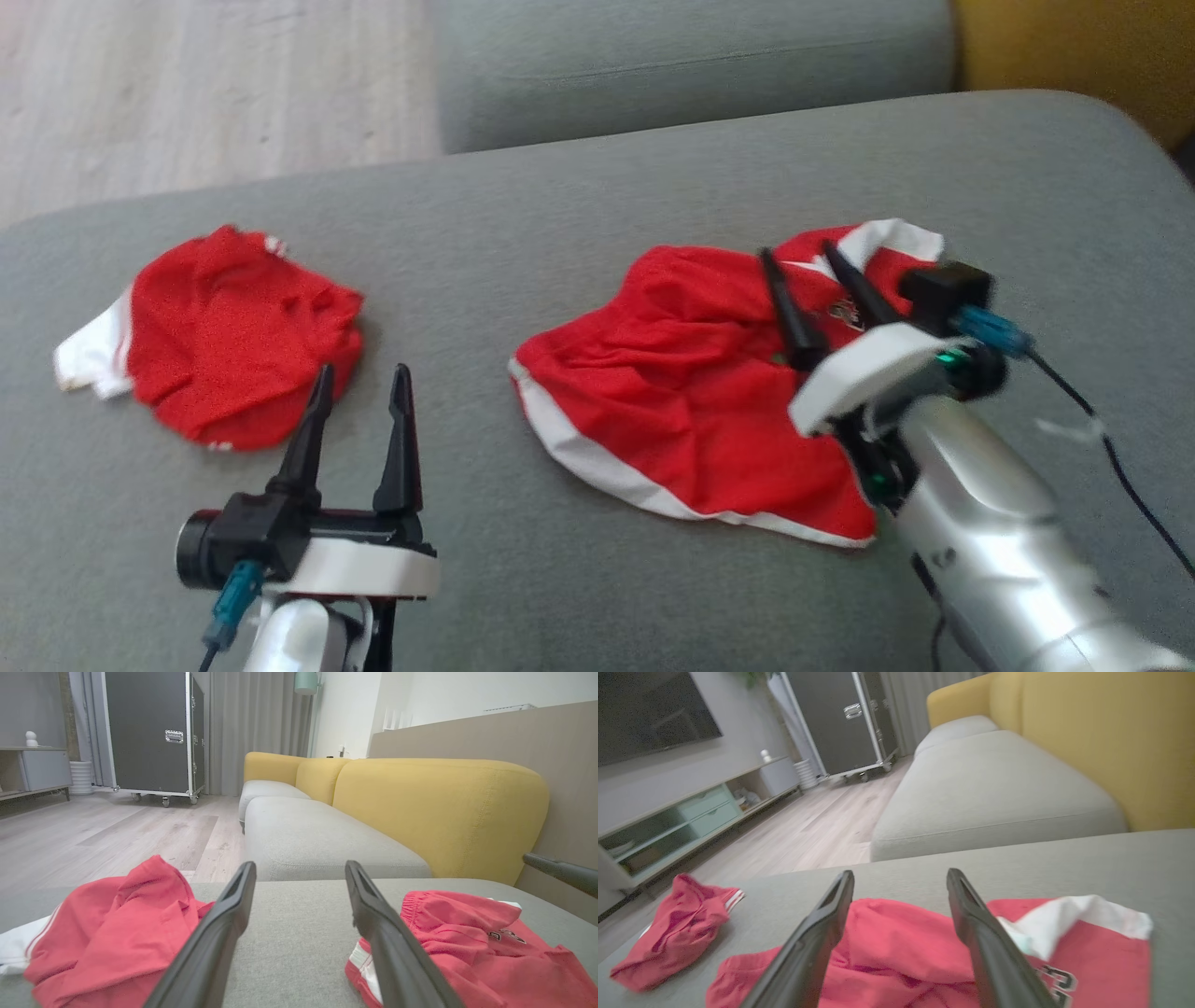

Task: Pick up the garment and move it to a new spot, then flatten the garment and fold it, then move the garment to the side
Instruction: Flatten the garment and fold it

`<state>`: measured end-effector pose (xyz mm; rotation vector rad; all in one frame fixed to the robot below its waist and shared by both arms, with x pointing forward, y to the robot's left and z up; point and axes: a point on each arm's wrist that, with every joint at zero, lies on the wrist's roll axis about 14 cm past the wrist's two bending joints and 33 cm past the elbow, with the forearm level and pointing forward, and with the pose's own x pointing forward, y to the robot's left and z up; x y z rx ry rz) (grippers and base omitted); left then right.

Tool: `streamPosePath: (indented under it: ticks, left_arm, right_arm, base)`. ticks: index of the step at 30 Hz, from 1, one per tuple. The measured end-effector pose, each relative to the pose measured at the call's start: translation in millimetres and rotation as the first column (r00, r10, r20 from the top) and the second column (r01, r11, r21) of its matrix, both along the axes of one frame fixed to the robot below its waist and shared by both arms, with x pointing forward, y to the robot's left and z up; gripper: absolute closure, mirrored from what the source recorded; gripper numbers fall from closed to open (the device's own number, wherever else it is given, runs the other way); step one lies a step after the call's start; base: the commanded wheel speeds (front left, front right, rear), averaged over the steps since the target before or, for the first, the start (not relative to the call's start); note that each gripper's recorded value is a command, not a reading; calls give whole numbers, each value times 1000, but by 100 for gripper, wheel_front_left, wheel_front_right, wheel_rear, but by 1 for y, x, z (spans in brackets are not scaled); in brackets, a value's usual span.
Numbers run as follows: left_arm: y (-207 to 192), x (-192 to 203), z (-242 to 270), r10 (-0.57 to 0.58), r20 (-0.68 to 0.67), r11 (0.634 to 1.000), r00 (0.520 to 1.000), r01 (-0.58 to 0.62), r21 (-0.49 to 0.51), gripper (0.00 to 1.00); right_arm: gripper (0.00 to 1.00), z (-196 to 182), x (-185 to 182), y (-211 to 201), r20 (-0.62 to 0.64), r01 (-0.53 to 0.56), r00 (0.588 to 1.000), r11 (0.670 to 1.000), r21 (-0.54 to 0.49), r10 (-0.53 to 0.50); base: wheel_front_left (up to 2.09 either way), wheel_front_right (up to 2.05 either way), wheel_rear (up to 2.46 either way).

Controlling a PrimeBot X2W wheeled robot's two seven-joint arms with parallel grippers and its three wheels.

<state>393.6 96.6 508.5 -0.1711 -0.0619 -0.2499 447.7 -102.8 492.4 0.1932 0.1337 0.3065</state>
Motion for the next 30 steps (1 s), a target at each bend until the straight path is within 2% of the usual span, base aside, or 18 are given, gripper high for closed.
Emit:
streamPosePath:
  ticks: [7,12,19,26,30]
  left_arm:
    - [-24,6,5,-68,15,998,998,68,-5,0]
    - [-31,8,-1,-86,0,996,996,86,-7,0]
    - [-27,8,-9,-82,-22,997,996,82,-7,0]
    - [-14,5,-16,-53,-43,999,998,53,-2,0]
    - [-6,2,-20,-30,-54,999,998,31,7,0]
  right_arm:
    - [0,-11,-33,-74,16,230,973,972,44,-231]
    - [0,-43,-68,-93,-44,314,949,949,32,-313]
    - [0,-46,-65,-81,-49,291,956,956,50,-288]
    - [0,-85,-59,-62,-232,233,947,972,18,-223]
    - [0,-97,-51,-54,-278,192,941,981,-25,-192]
  base:
    - [0,0,0]
    - [0,0,0]
    - [0,0,0]
    - [0,0,0]
    - [0,0,0]
